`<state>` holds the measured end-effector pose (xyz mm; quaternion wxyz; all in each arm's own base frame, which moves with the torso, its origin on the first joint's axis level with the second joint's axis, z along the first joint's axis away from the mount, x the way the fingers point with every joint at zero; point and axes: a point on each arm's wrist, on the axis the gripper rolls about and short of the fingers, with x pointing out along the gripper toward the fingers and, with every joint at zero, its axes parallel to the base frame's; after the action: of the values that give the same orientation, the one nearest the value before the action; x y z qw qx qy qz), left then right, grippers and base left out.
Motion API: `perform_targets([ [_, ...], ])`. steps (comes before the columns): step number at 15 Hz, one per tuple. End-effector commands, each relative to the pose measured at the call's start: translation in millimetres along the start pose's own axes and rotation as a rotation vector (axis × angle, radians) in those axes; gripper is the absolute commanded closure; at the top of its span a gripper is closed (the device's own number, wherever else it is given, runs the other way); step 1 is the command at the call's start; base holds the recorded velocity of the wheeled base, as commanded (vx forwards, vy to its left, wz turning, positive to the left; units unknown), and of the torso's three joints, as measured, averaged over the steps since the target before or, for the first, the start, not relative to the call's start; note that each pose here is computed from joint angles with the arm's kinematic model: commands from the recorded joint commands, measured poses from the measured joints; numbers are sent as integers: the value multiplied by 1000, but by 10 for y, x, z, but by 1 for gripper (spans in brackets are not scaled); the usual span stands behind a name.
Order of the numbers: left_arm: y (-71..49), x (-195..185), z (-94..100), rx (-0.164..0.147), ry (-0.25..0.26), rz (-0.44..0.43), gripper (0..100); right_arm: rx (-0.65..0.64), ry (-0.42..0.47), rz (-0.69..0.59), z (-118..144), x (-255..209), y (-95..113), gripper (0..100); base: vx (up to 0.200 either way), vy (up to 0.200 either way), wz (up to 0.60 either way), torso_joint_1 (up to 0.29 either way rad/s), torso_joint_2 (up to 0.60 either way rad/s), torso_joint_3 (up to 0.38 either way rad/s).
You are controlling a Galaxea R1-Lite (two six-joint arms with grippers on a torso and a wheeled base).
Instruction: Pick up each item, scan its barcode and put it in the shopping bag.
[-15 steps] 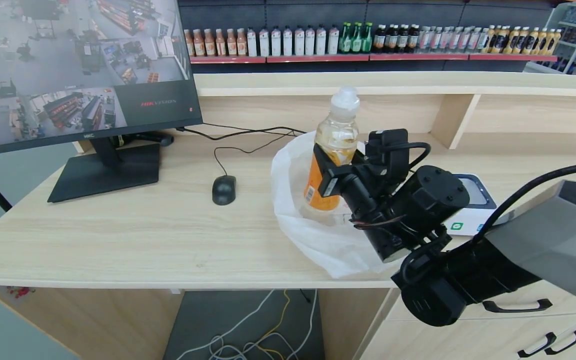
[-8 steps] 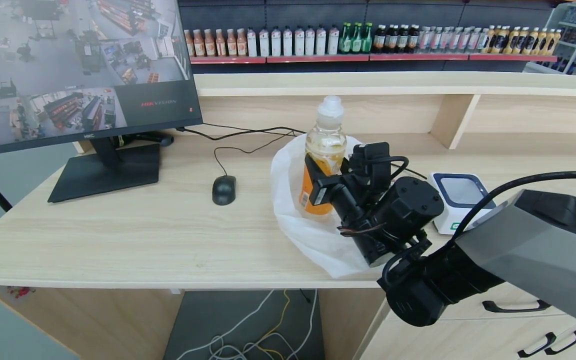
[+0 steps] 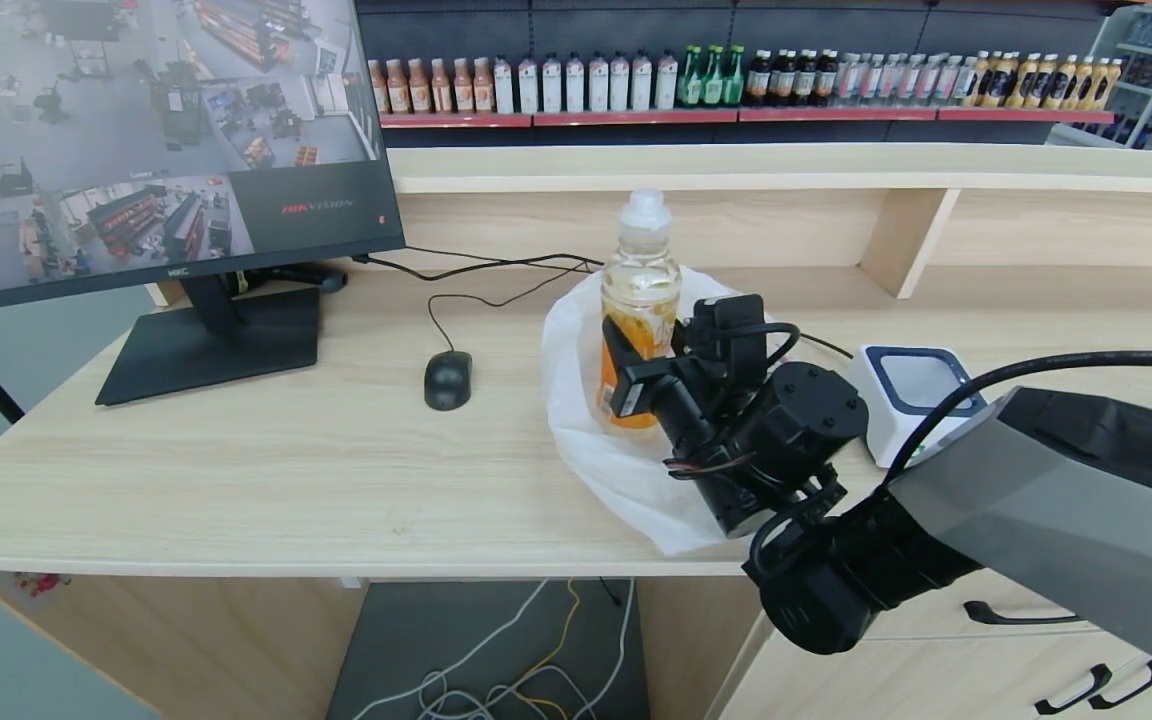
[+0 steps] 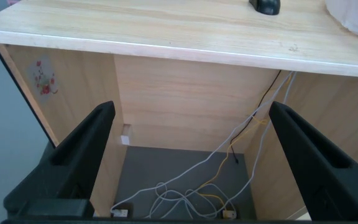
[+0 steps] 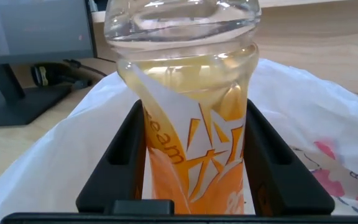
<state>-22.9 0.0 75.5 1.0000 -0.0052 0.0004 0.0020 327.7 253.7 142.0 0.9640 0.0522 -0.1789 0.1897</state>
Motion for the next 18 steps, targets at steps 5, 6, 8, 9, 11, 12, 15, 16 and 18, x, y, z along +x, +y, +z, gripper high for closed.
perform_targets([
  [5, 0, -1, 2, 0, -1, 1, 0, 7, -11, 1, 68, -9, 12, 0, 0, 0, 0, 0, 0, 0],
  [6, 0, 1, -2, 0, 1, 1, 0, 14, 2, 11, 65, -54, 38, 0, 0, 0, 0, 0, 0, 0],
  [8, 0, 1, -2, 0, 1, 1, 0, 10, 11, 15, 158, -144, 54, 0, 0, 0, 0, 0, 0, 0],
  [9, 0, -1, 2, 0, -1, 1, 0, 14, 14, 21, 222, -202, 62, 0, 0, 0, 0, 0, 0, 0],
  [11, 0, -1, 2, 0, -1, 1, 0, 36, -7, 14, 434, -290, -8, 0, 0, 0, 0, 0, 0, 0],
  [12, 0, -1, 2, 0, -1, 1, 0, 22, -8, -6, 514, -340, -112, 0, 0, 0, 0, 0, 0, 0],
  [15, 0, 1, -2, 0, 1, 1, 0, 12, 22, -7, 723, -654, -228, 0, 0, 0, 0, 0, 0, 0],
  [16, 0, 1, -2, 0, 1, 1, 0, 11, 23, -8, 814, -769, -272, 0, 0, 0, 0, 0, 0, 0],
  [18, 0, -1, 2, 0, -1, 1, 0, 3, 63, 1, 922, -1101, -351, 0, 0, 0, 0, 0, 0, 0],
])
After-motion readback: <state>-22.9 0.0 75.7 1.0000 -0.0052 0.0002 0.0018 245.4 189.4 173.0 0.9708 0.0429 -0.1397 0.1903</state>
